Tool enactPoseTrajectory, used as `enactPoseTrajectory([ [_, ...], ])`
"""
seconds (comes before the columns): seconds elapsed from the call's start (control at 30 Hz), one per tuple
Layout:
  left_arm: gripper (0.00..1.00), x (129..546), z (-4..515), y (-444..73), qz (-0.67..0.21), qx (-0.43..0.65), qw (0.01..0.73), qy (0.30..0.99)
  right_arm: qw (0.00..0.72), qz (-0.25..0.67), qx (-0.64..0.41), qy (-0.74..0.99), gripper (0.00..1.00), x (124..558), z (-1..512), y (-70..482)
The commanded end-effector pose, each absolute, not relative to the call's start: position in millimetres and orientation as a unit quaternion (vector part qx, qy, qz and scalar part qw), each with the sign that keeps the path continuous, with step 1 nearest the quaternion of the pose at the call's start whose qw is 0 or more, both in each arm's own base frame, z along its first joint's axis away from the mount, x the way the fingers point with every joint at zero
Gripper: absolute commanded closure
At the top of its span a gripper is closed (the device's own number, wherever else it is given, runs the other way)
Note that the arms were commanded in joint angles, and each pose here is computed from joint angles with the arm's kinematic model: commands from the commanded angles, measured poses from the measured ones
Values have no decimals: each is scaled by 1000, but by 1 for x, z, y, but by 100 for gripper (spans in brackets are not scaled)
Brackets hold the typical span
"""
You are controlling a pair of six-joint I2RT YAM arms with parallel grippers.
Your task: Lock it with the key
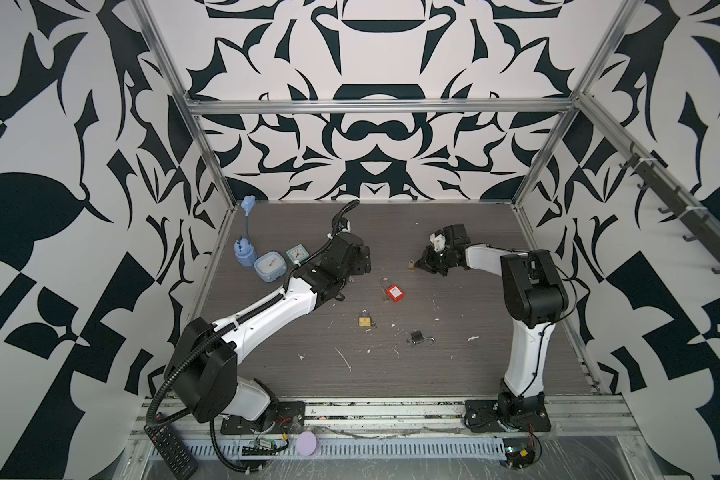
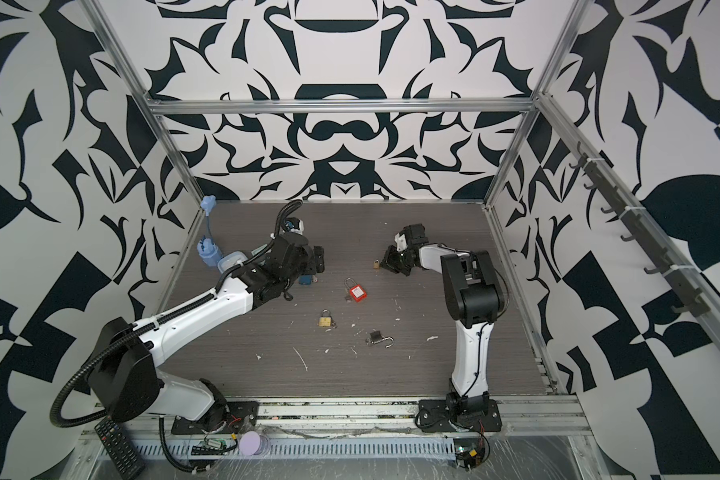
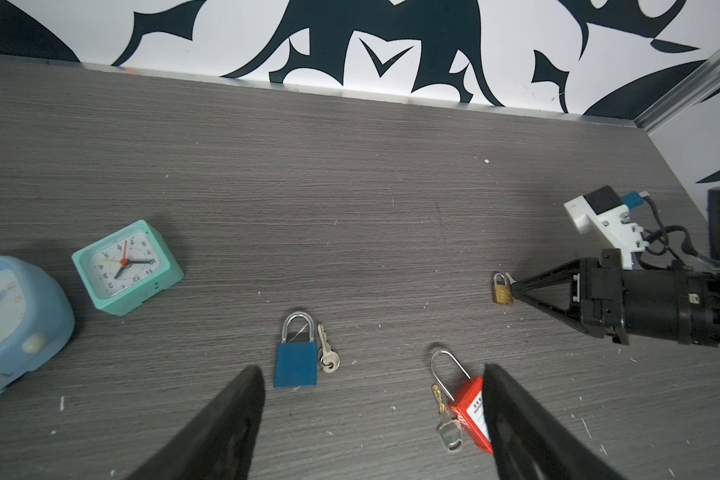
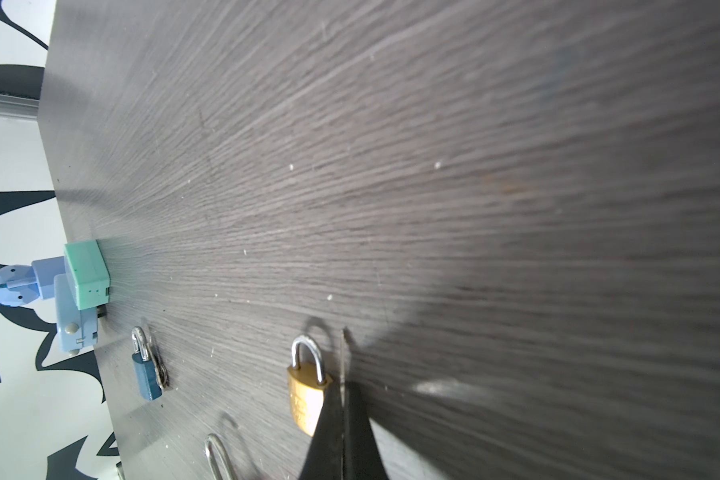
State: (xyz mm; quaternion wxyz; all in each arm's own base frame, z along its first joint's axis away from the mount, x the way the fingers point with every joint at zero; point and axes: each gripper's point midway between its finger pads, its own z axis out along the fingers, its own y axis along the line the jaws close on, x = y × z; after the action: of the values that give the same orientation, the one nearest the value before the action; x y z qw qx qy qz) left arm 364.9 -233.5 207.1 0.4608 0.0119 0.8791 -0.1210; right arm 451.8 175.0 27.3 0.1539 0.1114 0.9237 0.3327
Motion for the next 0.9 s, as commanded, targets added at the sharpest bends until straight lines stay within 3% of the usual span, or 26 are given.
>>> enactPoseTrajectory([
  [0.0,16,367,209,-233,-124,5,461,879,157,317,105,929,92,453,33,174],
  [0.17,16,366,210,-232,-125,3,459,880,168,311,105,930,83,457,38,171],
  [0.67,16,363,215,-228,-121,5,460,879,198,295,97,930,70,467,64,166],
  [0.73,1,362,218,-226,-115,9,464,878,211,293,95,928,65,467,75,164],
  [0.87,1,359,231,-219,-107,19,481,870,253,284,76,922,51,461,116,160],
])
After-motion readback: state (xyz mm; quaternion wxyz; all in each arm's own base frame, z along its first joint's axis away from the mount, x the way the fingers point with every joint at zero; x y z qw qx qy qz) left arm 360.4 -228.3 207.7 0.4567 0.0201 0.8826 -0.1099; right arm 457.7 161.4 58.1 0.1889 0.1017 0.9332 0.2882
